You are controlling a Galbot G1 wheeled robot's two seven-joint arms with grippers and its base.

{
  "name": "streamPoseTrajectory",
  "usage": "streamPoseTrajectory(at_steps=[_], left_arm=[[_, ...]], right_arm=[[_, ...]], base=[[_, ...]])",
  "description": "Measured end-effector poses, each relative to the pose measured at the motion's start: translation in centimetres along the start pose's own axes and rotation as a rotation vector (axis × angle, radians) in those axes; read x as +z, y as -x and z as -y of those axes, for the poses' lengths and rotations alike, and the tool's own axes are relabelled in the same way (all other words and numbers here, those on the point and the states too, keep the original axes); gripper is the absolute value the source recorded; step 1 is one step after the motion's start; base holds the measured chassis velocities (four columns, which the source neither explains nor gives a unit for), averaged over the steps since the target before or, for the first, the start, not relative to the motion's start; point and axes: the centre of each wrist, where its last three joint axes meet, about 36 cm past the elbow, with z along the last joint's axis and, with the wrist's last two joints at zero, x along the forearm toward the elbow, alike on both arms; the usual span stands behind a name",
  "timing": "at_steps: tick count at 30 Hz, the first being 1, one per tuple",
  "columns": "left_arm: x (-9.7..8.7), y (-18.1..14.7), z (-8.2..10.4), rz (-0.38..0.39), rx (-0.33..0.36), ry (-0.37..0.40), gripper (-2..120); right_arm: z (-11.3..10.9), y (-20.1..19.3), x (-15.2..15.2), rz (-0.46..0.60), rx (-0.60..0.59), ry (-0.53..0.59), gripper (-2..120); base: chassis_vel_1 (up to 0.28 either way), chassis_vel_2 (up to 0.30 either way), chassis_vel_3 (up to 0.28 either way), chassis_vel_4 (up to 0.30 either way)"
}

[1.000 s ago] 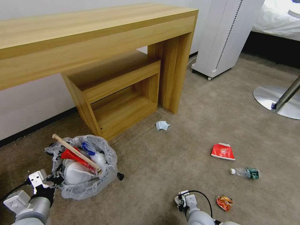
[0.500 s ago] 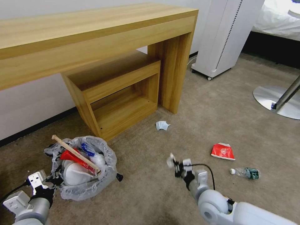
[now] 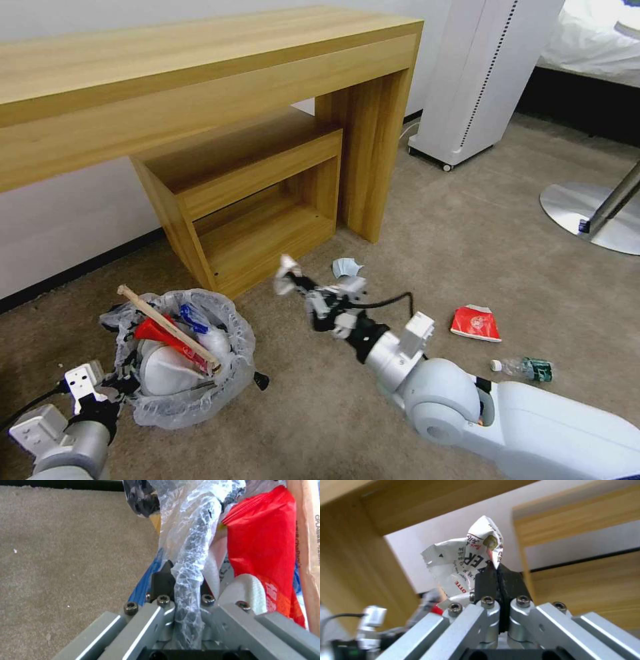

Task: Pick up the trash bin and place the garbage on the floor into it.

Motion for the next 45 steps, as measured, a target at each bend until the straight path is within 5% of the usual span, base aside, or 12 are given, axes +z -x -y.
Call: streamPoseTrajectory(at_steps=[10, 26, 38, 45], left_arm=[[-0.3, -1.3, 0.6, 0.012, 0.003, 0.005, 1], [-0.3, -1.6, 0.7, 0.023, 0.002, 0.002, 1], [-0.1, -1.0, 0.6, 0.021, 0.004, -0.003, 1], [0.1, -0.7, 0.6, 0.017, 0.005, -0.007, 1]], right_arm=[[-3.2, 4.9, 0.1, -0.253, -0.005, 0.048, 0], [-5.0, 10.8, 6.4, -0.388, -0.015, 0.038, 0], [-5.4, 11.4, 7.5, -0.474, 0.063, 0.015, 0], [-4.9, 11.2, 7.5, -0.462, 0.071, 0.007, 26]], base=[[0.000, 0.000, 0.000, 0.000], [0.000, 0.000, 0.000, 0.000], [0.000, 0.000, 0.000, 0.000], [0.000, 0.000, 0.000, 0.000]])
